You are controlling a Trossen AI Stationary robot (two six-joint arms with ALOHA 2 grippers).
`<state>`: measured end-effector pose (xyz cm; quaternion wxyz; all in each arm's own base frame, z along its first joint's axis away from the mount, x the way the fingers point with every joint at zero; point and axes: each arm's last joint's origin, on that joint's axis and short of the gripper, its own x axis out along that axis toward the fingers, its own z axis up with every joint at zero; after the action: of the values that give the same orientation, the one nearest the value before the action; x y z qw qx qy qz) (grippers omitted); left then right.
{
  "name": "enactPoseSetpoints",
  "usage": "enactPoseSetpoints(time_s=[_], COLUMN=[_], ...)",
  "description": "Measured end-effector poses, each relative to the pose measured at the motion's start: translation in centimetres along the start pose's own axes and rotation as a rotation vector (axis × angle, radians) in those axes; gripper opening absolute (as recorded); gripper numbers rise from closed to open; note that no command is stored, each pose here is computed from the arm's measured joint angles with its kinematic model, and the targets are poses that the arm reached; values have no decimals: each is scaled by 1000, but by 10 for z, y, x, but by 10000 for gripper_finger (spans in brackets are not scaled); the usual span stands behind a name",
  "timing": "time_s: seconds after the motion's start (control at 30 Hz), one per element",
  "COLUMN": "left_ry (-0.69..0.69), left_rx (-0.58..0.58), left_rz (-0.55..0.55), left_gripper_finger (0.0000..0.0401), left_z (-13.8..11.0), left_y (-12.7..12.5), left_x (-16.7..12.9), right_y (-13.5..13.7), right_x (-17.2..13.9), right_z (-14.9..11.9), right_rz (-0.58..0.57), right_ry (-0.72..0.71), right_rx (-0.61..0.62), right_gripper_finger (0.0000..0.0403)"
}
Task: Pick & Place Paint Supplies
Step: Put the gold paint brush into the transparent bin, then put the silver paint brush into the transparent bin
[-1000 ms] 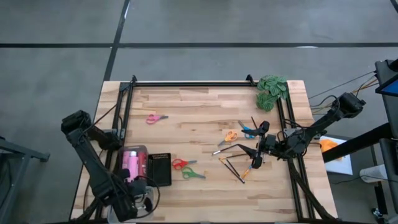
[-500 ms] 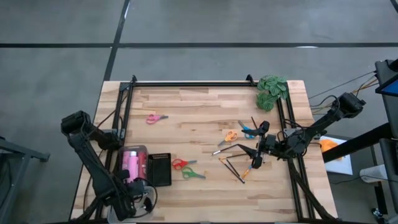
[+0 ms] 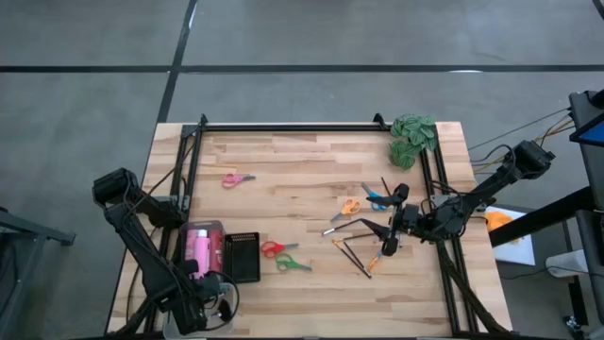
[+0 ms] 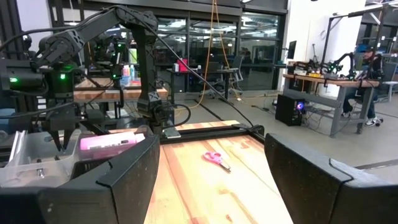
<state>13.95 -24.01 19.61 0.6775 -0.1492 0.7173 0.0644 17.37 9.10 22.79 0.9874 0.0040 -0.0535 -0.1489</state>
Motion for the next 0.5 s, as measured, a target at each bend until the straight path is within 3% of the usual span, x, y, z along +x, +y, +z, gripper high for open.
enactPoseSetpoints(time_s=[0.2, 0.5], left_ry=[-1, -3], left_rx=[1, -11], left_rz=[-5, -15], left_gripper_finger=[97, 104], left_z=[0, 0], left_y=[0, -2], left_x=[0, -1], right_y=[0, 0], right_x=[0, 0], right_z=[0, 0], right_rz=[0, 0], right_ry=[0, 0], right_rx=[-1, -1], right_gripper_finger=[288, 288])
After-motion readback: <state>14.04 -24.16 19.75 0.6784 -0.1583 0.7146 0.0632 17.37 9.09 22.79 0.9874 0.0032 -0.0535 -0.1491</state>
